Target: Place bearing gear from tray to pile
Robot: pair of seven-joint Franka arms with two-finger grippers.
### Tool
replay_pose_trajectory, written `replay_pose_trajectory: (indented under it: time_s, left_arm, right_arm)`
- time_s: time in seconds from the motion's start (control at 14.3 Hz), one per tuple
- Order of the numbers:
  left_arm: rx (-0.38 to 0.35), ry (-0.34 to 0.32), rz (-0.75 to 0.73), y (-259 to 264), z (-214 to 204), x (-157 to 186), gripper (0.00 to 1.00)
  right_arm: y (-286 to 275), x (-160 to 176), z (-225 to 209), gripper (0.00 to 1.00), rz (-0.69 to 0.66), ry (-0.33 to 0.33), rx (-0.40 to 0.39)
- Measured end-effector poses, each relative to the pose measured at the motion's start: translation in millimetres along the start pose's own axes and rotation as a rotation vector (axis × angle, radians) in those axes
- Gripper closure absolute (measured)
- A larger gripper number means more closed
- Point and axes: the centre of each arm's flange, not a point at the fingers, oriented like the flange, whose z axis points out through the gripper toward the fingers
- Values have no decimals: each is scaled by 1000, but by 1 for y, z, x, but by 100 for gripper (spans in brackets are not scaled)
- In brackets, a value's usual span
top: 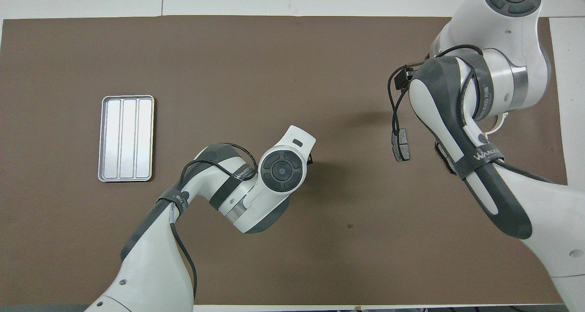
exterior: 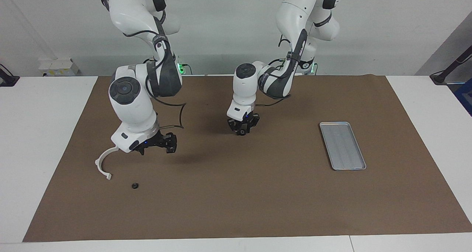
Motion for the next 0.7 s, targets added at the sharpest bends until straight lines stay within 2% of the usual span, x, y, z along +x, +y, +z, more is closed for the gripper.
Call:
replay_pose_trajectory:
  time_s: [0.14, 0.21, 0.28, 0.42, 0.56, 0.7]
  left_arm:
    - [33, 1, 13, 4, -19, 11, 9]
    - [41, 9, 26, 6, -44, 23, 0]
    - [40, 25, 39, 2, -75, 40, 0]
    - [18, 37, 50, -42, -152, 86, 0]
    - [26, 20, 61, -120, -210, 131, 0]
    - [53, -1, 98, -219, -233, 177, 0]
  right_arm:
    - [-2, 0, 0, 0, 12, 0, 0]
    - [-7, 0, 0, 0, 36, 1, 0]
    - [-15, -1, -1, 0, 63, 1, 0]
    - [-48, -4, -3, 0, 143, 4, 0]
    - [-94, -12, -5, 0, 255, 8, 4]
    - [-157, -25, -4, 0, 379, 32, 18]
